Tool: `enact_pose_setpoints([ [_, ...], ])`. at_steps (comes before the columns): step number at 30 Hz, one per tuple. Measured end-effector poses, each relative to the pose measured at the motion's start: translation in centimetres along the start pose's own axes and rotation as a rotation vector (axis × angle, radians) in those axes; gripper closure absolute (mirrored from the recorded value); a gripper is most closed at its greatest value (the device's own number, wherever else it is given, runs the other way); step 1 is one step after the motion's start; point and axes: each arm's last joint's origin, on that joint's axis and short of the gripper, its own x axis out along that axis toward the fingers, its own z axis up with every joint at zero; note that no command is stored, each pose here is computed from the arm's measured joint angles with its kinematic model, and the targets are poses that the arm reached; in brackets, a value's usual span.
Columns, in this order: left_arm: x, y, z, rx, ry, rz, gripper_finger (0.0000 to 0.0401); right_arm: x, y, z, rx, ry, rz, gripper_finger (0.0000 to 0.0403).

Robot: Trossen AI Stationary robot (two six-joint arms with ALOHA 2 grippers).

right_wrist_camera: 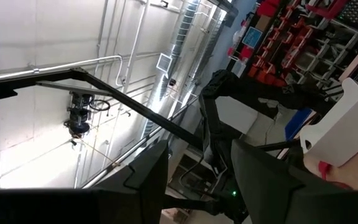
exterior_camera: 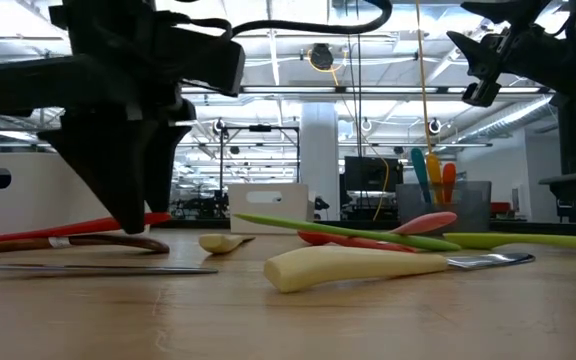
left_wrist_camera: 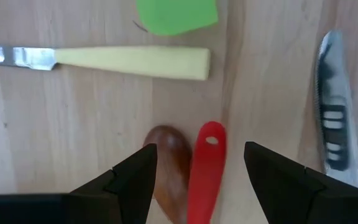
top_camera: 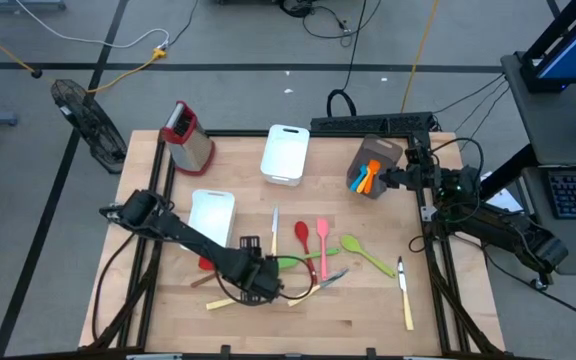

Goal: Pick & Place Kitchen Items
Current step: Put the red spatula into the black bin

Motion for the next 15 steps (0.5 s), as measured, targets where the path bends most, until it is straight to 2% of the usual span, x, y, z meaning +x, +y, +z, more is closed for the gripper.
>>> enact_pose_setpoints([
  [7,0.5,0.1,-0.5,0.015,0.024,0.011,0.0153,0.0,0.0,0.0,0.000,0.000,0.000,0.0234],
  [12,1.4,-0.1,-0.9,0.010,0.033,-0.041,0.0153,0.0,0.0,0.0,0.000,0.001,0.000,0.0234],
  [15,1.6,-0.1,-1.1,0.016,0.025,-0.031,0.0153,0.0,0.0,0.0,0.000,0.001,0.000,0.0234],
])
